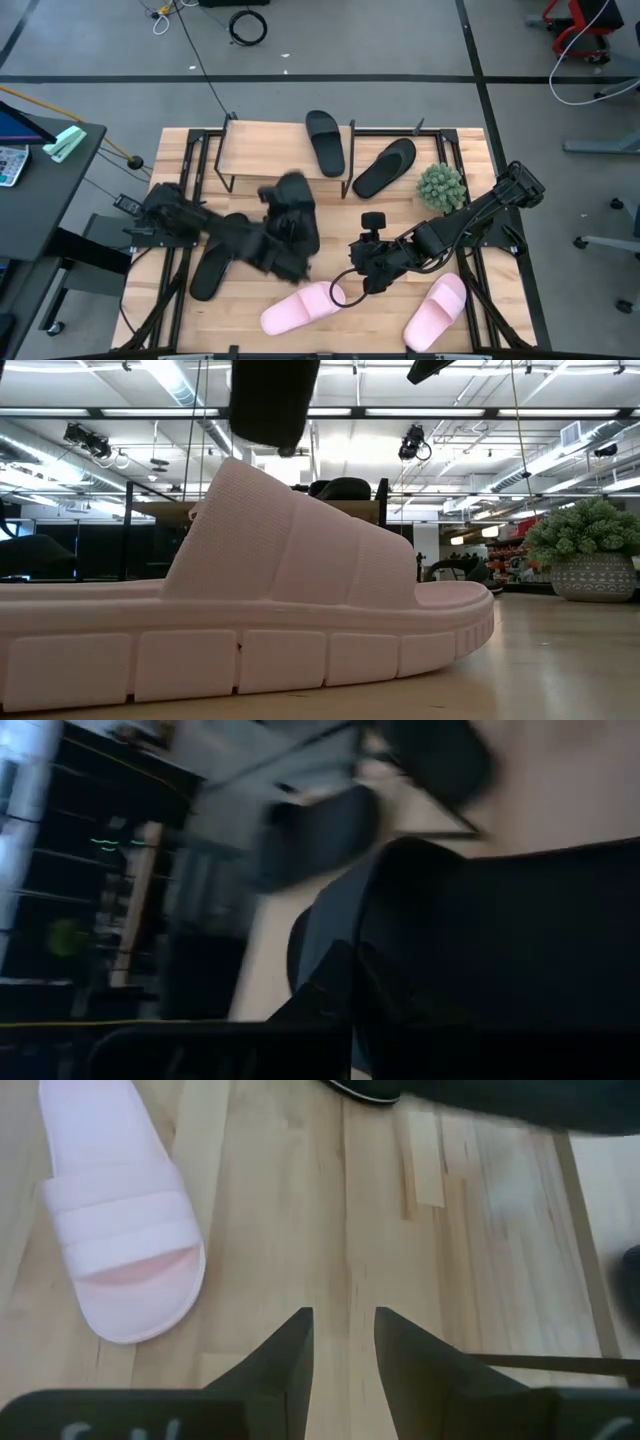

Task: Pick and place slides into the shelf
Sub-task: Put the left black slide on the shelf

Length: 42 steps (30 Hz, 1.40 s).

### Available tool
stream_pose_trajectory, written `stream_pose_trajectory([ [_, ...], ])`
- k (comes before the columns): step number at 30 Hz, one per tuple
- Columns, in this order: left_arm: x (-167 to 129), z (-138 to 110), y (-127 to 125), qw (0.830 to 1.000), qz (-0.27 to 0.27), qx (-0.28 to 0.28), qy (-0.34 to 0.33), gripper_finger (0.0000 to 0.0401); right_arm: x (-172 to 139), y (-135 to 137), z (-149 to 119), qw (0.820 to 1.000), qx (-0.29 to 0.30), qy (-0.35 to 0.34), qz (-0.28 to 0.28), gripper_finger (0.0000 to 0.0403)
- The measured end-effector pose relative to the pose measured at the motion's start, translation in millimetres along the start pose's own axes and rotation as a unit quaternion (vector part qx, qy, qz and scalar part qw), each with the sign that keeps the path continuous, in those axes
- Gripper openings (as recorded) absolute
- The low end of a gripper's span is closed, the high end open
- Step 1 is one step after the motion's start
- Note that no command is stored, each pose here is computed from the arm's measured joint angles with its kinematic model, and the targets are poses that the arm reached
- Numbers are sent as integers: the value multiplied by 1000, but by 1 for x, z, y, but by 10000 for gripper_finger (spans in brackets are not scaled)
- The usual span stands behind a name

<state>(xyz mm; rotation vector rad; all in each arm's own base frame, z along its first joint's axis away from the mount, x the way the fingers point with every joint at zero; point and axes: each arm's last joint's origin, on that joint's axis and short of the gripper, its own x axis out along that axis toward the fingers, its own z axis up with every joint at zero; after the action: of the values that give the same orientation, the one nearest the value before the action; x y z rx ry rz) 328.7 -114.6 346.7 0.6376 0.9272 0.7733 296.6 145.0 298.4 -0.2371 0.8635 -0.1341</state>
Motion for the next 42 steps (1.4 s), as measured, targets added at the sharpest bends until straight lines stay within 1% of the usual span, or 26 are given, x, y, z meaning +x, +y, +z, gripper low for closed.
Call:
stream_pose_trajectory([
  [7,46,1,50,997,56,12,54,6,0,-1,-2,1000,5,8,-2,114],
  [11,78,-4,79,992,80,-5,102,6,0,-1,-2,1000,4,8,-2,114],
  [14,98,-6,93,988,91,2,129,6,0,-1,-2,1000,4,9,-2,114],
  [16,109,-5,98,987,84,3,136,6,0,-1,-2,1000,4,9,-2,114],
  [19,129,-1,97,989,60,22,130,5,0,-1,-2,1000,3,11,-3,114],
  [23,157,-5,97,987,57,59,138,5,0,-1,-2,1000,2,11,-3,114],
  [26,181,-16,92,984,41,71,159,5,0,-1,-2,1000,2,11,-3,114],
  [29,197,-28,93,978,43,79,186,5,0,-1,-3,1000,2,12,-3,114],
  [31,207,-34,92,977,32,82,193,5,0,-1,-3,1000,2,12,-3,114],
  [33,216,-37,88,979,20,86,186,5,0,-1,-3,1000,2,12,-3,114],
  [39,224,-27,84,986,31,87,138,5,0,-1,-3,1000,1,12,-3,114],
  [42,225,-21,84,992,17,64,109,5,0,-1,-3,1000,1,12,-3,114],
])
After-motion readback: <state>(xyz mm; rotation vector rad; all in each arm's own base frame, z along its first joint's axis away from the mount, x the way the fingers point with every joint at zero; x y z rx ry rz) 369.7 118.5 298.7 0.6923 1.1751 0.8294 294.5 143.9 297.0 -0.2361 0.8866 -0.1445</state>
